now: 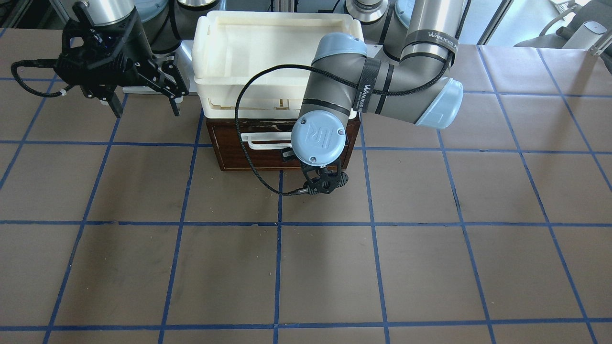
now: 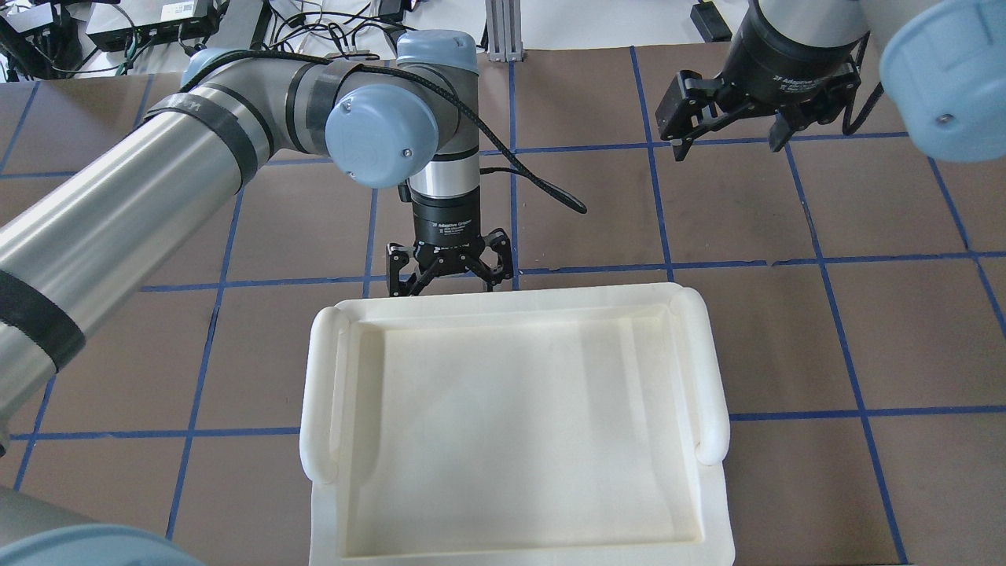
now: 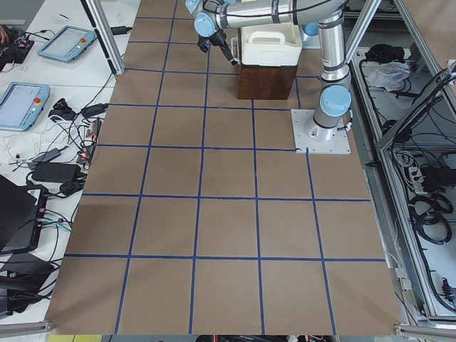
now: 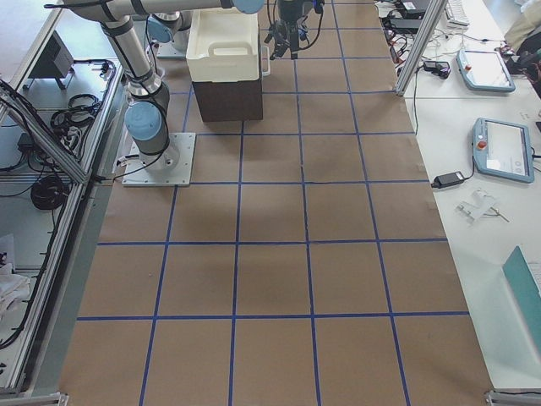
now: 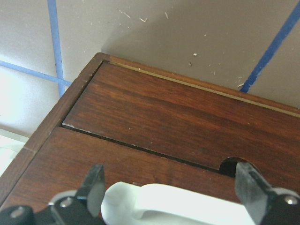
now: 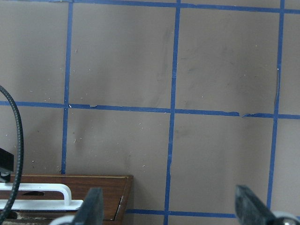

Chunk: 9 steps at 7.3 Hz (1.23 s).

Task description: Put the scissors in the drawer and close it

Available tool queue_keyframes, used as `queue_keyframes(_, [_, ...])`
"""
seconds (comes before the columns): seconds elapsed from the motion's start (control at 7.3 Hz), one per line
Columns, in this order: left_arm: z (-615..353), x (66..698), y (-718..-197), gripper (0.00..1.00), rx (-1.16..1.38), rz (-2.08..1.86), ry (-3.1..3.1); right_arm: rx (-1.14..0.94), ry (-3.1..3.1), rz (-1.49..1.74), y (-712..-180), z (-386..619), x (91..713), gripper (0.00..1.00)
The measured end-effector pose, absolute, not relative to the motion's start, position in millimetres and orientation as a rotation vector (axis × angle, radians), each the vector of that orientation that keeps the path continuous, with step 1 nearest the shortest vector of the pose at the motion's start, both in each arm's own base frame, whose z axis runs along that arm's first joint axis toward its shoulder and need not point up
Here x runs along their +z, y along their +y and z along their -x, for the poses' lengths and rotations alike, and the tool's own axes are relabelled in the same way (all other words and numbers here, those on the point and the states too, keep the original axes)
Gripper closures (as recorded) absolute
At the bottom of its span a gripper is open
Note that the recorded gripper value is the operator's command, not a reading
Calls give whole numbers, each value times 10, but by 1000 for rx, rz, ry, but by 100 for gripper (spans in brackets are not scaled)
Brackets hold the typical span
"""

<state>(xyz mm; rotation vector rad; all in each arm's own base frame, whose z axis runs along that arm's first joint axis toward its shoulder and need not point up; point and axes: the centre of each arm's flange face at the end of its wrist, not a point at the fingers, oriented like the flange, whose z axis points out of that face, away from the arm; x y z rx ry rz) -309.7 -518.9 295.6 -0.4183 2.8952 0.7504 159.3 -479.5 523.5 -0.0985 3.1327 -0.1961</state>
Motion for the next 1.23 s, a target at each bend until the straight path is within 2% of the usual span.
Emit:
queue_keyframes(0.41, [2980, 3285, -5630, 0, 480, 438, 3054, -196, 3134, 98, -4795, -1592, 5235, 0])
queue_keyframes(0.68, [2480, 3717, -6050, 0, 297, 351, 3165, -196, 3133, 99, -4795, -1593, 5236, 0])
queue_keyframes(1.23, [1764, 4480, -6081, 0, 39, 159, 3134, -196, 3133, 104, -4791, -1606, 5235, 0])
